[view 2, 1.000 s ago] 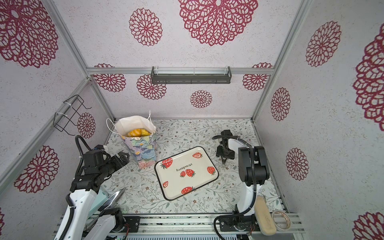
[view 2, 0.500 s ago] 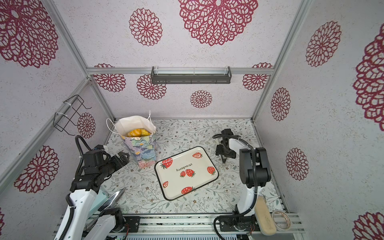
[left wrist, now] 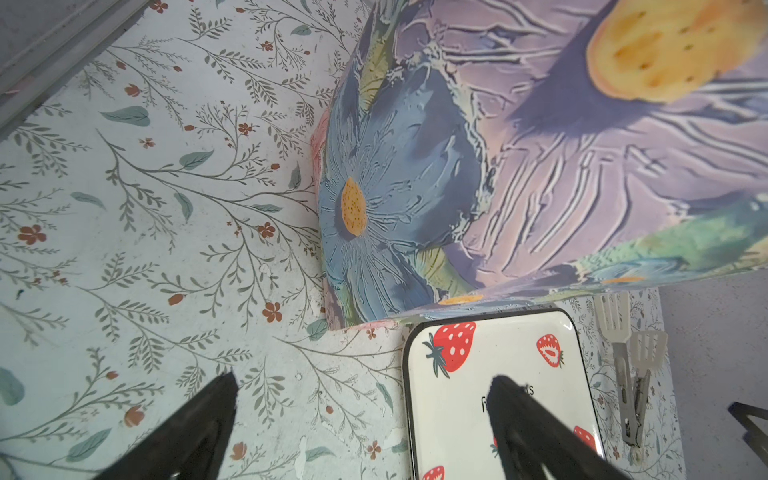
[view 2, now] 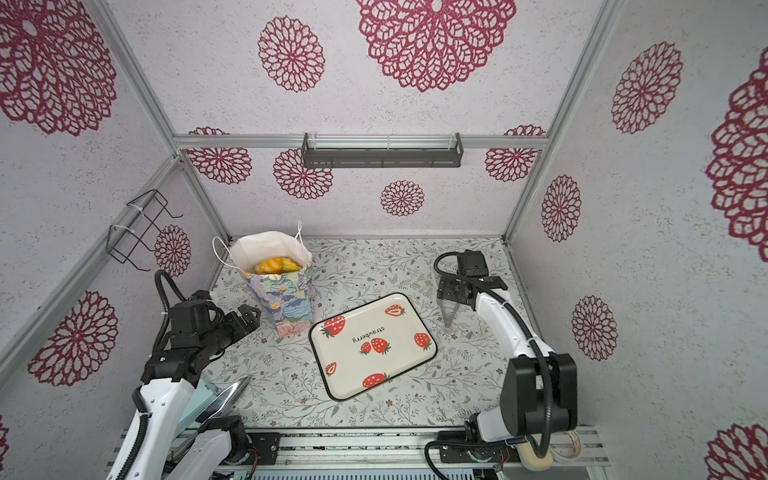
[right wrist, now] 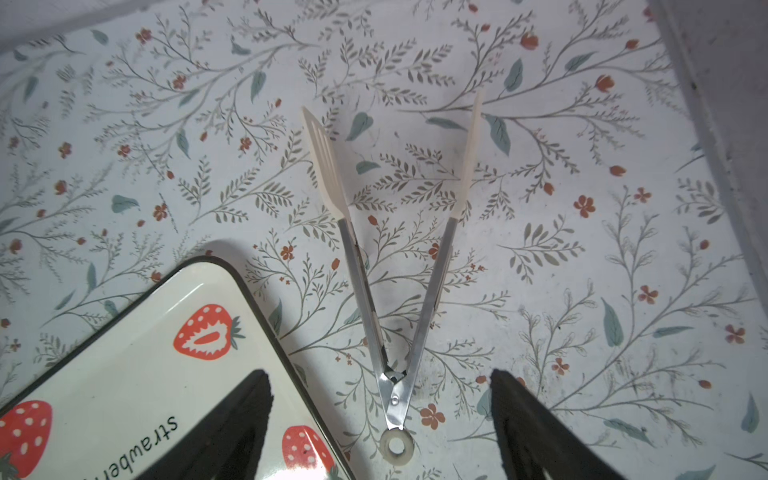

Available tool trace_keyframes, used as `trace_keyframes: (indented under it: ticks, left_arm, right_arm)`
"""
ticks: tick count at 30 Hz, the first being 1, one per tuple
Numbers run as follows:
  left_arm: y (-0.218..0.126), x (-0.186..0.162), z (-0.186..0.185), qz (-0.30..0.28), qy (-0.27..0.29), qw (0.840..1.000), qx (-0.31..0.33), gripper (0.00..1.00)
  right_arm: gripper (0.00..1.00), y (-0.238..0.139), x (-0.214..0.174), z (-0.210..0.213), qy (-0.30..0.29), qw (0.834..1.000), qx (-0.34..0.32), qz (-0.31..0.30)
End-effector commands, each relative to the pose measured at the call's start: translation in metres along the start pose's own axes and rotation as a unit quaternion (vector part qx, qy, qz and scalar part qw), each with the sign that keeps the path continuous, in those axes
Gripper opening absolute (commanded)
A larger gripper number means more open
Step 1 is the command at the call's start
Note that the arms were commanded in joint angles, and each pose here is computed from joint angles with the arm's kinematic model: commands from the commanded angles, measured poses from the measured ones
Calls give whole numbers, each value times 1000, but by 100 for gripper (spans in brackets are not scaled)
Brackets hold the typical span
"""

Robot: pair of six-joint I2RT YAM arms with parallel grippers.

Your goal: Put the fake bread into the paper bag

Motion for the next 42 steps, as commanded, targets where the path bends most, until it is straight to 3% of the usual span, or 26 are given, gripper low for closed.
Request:
trace_keyframes:
  ticks: [1, 8, 13, 21, 23, 27, 31, 37, 42]
  left_arm:
    - [-8, 7, 4, -20, -12, 999, 30, 98]
    - [-4, 13, 16, -73, -50, 993, 78, 97]
    - [1, 12, 19, -116, -44, 988, 89, 97]
    - [12, -4, -1, -212, 65, 972, 80, 97]
    - [16, -6, -8, -229, 91, 966, 76, 97]
    - [31, -9, -18, -228, 146, 959, 86, 97]
    - [45, -9, -26, -221, 180, 954, 92, 97]
    - [44, -5, -35, -248, 215, 942, 70, 97]
    - [47, -2, -30, -250, 252, 928, 112, 97]
  right_arm:
    - [86, -25, 9, -5, 22, 998, 10, -66]
    - [86, -42, 9, -24, 46, 988, -5, -145]
    - [88, -48, 0, -35, 53, 978, 8, -203]
    - [92, -42, -18, -50, 56, 960, 30, -274]
    - [99, -42, -23, -53, 63, 953, 42, -292]
    - [99, -37, -28, -60, 77, 949, 32, -303]
    - [99, -30, -30, -62, 53, 953, 17, -297]
    - [98, -25, -35, -68, 41, 946, 14, -322]
    - [97, -24, -36, -75, 23, 935, -11, -353]
Point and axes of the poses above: each gripper's point midway between its finger pads, its own y axis out along the fingers, its own z axis along the line the jaws close on, x = y × z, the point moved 7 cm from there along -y, back along the fingers, and after that the axes turned 14 degrees about y, right-handed, at the moved point
